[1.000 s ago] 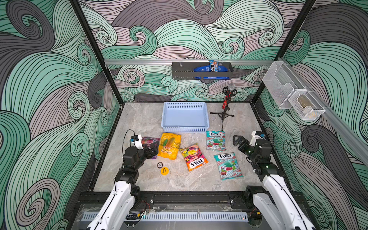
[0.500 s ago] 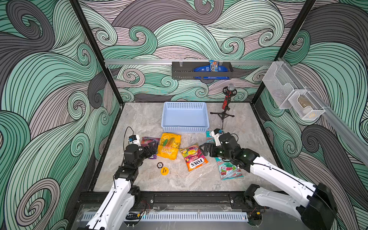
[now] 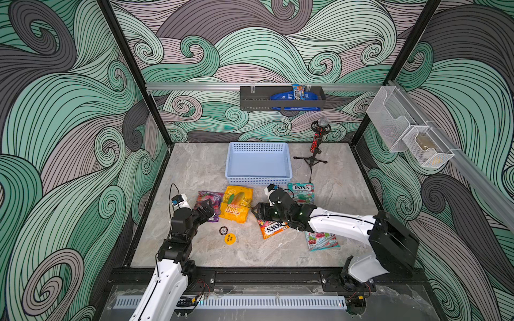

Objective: Put the candies in the basket
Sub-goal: Pick up the candy at the center of the board.

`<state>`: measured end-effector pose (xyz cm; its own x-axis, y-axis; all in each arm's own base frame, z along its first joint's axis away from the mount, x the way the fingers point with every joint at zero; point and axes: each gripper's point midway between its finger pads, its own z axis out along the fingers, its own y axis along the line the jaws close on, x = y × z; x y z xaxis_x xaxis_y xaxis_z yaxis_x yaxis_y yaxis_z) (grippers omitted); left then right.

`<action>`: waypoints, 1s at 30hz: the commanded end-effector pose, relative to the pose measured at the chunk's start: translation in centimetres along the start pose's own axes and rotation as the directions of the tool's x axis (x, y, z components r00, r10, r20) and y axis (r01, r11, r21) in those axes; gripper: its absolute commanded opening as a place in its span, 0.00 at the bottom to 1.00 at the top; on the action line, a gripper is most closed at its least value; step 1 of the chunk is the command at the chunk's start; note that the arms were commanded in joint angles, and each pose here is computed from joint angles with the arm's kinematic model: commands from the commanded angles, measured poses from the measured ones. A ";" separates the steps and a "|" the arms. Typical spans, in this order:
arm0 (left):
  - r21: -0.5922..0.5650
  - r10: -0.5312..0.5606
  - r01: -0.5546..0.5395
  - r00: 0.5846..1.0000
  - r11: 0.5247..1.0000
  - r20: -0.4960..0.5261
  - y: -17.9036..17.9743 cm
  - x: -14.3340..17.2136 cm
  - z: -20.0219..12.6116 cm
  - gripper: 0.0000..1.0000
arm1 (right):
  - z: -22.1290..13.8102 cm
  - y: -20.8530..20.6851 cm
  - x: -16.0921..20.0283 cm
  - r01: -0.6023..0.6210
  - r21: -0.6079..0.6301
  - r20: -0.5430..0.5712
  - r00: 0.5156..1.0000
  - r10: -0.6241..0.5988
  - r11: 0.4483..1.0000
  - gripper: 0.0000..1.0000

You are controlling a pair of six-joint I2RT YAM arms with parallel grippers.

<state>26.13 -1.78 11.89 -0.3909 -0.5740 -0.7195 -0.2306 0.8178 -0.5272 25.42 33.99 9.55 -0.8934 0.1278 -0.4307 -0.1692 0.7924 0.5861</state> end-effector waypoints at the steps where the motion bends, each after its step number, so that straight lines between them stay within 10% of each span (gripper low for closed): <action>1: -0.062 -0.025 0.026 1.000 0.998 0.019 1.2 -0.1 0.1 0.99 | 1.7 0.8 -1.0 -0.013 0.012 0.042 0.999 0.013 1.000 0.67; 13: 0.087 -0.023 0.018 0.998 0.996 0.065 -0.8 -0.3 -1.1 0.99 | 7.7 0.5 -1.1 -0.058 0.084 0.021 0.998 0.057 0.995 0.64; 21: 0.099 -0.024 0.017 0.997 0.995 0.072 -0.8 -0.3 -1.3 0.99 | 7.6 0.8 -1.1 -0.043 0.093 0.046 0.998 0.039 0.995 0.16; 30: 0.045 -0.097 0.093 0.989 0.995 0.116 0.9 -0.2 -0.9 0.99 | 4.6 3.4 -2.0 0.076 0.050 0.087 0.993 -0.080 0.996 0.02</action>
<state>24.98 -1.44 11.30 -0.3068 -0.6348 -0.7091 -0.2157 0.7721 -0.5978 28.93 39.13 6.24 -0.8754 0.1487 -0.4599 -0.1367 0.8365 0.5307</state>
